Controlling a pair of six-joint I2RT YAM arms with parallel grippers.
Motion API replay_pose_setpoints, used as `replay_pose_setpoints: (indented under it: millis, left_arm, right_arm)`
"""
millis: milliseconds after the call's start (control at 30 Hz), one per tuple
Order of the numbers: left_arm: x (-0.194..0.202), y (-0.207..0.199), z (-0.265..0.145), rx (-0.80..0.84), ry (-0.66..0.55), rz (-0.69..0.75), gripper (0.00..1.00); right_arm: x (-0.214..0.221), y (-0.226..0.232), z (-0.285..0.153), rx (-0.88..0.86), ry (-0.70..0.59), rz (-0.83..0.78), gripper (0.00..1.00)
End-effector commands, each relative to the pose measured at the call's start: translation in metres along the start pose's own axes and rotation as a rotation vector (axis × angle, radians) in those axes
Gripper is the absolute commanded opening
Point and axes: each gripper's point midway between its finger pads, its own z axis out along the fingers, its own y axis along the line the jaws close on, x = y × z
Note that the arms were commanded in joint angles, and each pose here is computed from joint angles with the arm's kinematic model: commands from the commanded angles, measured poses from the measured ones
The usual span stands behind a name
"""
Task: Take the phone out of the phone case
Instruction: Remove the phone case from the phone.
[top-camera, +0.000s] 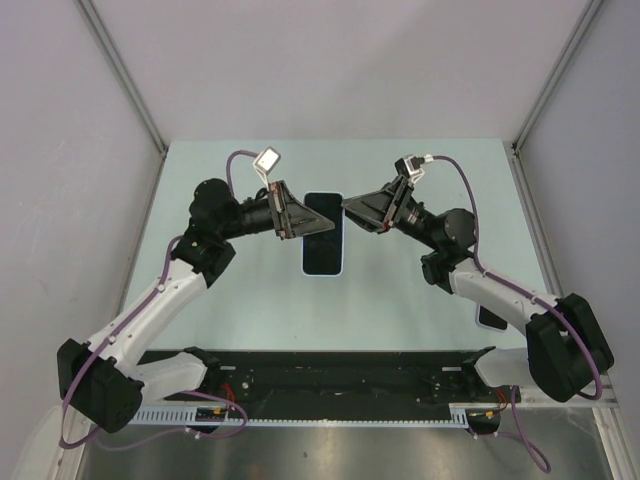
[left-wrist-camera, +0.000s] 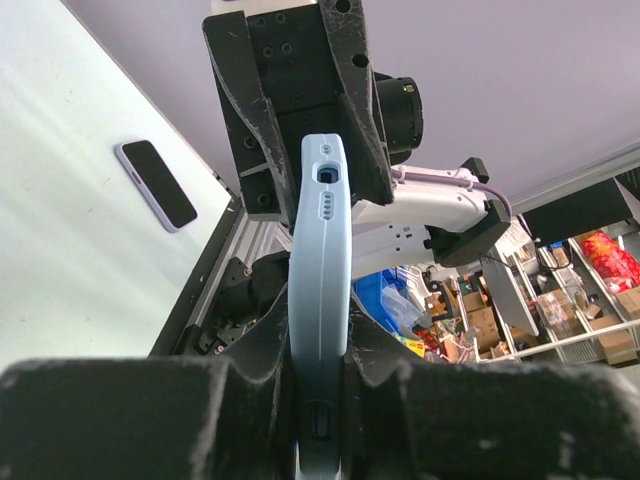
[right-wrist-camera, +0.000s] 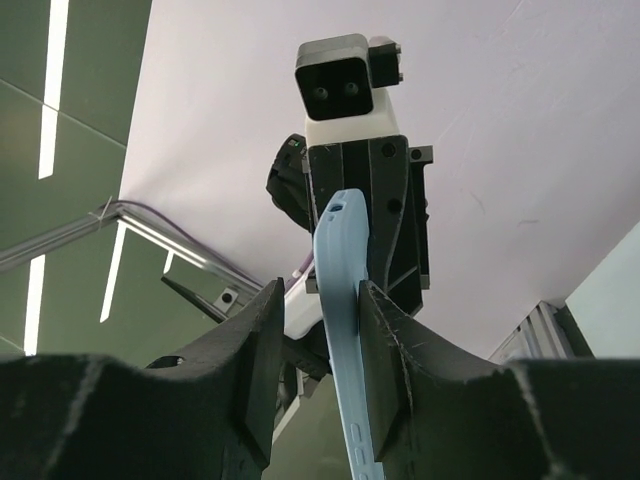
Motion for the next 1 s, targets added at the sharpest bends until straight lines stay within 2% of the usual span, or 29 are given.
replay_pose_setpoints:
  millis: [0, 133, 267, 500, 633, 733, 800, 967]
  left_arm:
    - [-0.011, -0.029, -0.007, 0.081, -0.05, 0.095, 0.0]
    - [-0.01, -0.029, -0.007, 0.083, -0.051, 0.097, 0.0]
    - [-0.009, -0.028, -0.008, 0.081, -0.05, 0.1, 0.0]
    - [-0.008, -0.03, -0.009, 0.091, -0.048, 0.109, 0.0]
    - [-0.008, -0.029, -0.009, 0.092, -0.048, 0.114, 0.0]
    - [-0.007, -0.029, -0.008, 0.094, -0.046, 0.118, 0.0]
    - [-0.008, -0.029, -0.008, 0.094, -0.045, 0.118, 0.0]
    - [-0.01, -0.029, -0.009, 0.094, -0.051, 0.124, 0.0]
  right_arm:
    - [0.001, 0.024, 0.015, -0.069, 0.012, -0.065, 0.4]
    - [-0.002, 0.023, 0.022, -0.074, 0.01, -0.067, 0.39]
    - [-0.008, 0.021, 0.025, -0.077, -0.004, -0.055, 0.26]
    - [-0.016, 0.025, 0.031, -0.115, -0.021, -0.025, 0.17]
    - [-0.017, 0.03, 0.034, -0.158, -0.02, 0.01, 0.05]
    - [-0.017, 0.036, 0.036, -0.212, -0.017, 0.039, 0.0]
    - [-0.018, 0.033, 0.036, -0.223, -0.019, 0.078, 0.0]
    - [-0.02, 0.036, 0.039, -0.232, -0.017, 0.072, 0.17]
